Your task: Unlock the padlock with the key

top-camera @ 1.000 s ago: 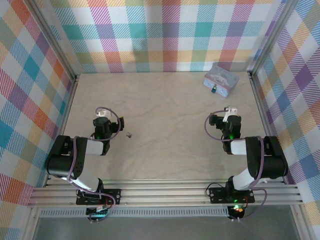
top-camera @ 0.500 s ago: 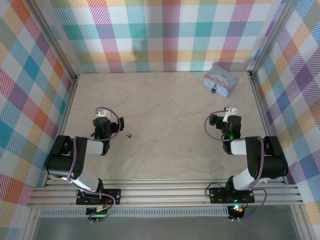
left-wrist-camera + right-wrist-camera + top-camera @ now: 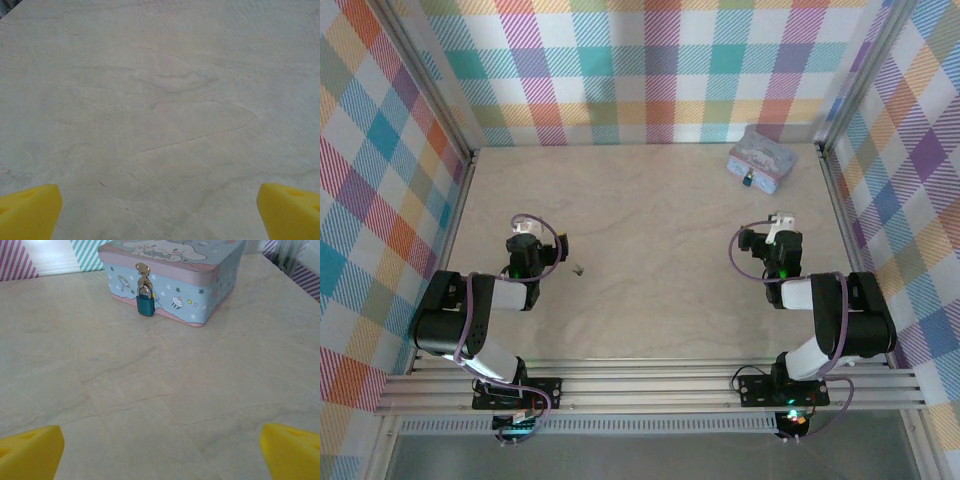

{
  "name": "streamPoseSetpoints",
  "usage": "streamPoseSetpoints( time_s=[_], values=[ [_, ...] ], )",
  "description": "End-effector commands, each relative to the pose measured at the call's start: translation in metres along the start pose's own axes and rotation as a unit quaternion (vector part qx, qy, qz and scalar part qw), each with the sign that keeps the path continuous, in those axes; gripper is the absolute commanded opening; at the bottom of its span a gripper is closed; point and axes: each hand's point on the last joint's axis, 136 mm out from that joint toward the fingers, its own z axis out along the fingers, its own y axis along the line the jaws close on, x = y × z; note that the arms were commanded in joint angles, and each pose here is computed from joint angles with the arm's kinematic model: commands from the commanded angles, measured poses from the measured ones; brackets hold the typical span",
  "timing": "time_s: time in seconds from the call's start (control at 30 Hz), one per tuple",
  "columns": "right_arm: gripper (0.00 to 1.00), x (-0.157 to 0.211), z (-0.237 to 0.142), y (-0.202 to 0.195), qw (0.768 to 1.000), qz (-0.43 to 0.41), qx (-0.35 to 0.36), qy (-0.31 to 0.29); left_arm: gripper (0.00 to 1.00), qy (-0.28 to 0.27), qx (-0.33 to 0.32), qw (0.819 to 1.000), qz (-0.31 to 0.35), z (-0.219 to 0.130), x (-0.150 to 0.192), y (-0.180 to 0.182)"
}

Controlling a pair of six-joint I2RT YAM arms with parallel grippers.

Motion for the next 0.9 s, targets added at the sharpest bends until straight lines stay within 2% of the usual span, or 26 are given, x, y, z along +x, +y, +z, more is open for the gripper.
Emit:
streamPoseSetpoints(
  time_s=[0.0, 0.57, 0.73, 0.87],
  values=[
    [1.00, -0.004, 0.002, 0.000, 1.000, -0.002, -0.005, -0.005, 1.00, -0.007, 0.004, 1.000, -0.004, 0.002, -0.007, 0.001],
    [1.00, -0.004, 0.001, 0.001, 1.000, -0.002, -0.006, -0.006, 1.00, -0.002, 0.010, 1.000, -0.002, 0.002, -0.009, -0.001],
    [1.00, -0.012, -0.005, 0.008, 1.000, -0.011, -0.026, -0.012, 1.00, 0.026, -0.012, 1.000, -0.006, 0.001, -0.024, 0.005],
    [1.00, -0.026, -0.007, 0.014, 0.999, -0.018, -0.037, 0.015, 1.00, 0.049, -0.028, 0.998, -0.011, -0.001, -0.042, 0.008]
  ],
)
